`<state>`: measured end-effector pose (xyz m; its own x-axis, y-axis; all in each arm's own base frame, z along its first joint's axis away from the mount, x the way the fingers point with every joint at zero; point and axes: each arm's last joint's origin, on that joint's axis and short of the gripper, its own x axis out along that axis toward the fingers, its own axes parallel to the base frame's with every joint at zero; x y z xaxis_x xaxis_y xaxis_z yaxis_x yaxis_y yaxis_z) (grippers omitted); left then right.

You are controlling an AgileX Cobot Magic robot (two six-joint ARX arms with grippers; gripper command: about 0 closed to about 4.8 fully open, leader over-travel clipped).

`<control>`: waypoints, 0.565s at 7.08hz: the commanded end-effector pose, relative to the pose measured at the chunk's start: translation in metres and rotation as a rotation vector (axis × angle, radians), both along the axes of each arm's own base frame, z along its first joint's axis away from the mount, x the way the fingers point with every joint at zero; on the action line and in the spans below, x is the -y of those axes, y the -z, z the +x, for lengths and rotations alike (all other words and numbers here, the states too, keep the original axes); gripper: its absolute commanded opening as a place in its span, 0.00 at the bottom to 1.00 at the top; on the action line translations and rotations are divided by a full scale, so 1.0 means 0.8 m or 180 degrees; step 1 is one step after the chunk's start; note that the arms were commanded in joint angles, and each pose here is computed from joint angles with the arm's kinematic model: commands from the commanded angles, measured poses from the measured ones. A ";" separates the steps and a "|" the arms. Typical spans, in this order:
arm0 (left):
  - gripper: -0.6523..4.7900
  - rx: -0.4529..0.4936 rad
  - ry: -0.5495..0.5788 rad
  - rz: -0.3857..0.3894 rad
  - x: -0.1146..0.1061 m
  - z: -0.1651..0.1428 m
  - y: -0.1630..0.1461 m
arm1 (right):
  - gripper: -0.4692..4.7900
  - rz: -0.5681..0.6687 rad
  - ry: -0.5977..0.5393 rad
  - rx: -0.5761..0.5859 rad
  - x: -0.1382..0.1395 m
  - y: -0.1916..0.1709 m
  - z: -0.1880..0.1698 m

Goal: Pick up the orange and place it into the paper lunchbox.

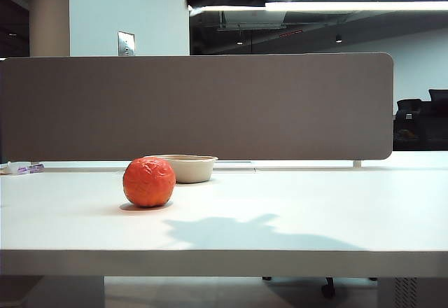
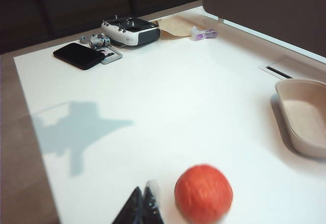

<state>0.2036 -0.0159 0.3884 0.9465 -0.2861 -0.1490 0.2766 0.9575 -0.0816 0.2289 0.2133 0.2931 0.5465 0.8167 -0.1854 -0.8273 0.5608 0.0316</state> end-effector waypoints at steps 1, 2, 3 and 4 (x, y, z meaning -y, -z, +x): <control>0.11 -0.0137 0.0091 0.0013 0.001 0.002 0.005 | 1.00 0.0172 0.0046 -0.0012 -0.082 0.041 0.092; 0.11 -0.0137 0.0091 0.0012 0.001 0.002 0.005 | 1.00 0.0173 0.0288 0.0047 -0.097 0.060 0.111; 0.11 -0.0134 0.0143 0.0001 0.002 0.002 0.005 | 1.00 0.0042 0.0526 -0.0151 -0.130 0.133 0.148; 0.11 -0.0135 0.0171 -0.0006 0.002 0.002 0.005 | 1.00 0.0021 0.0578 -0.0155 -0.131 0.139 0.149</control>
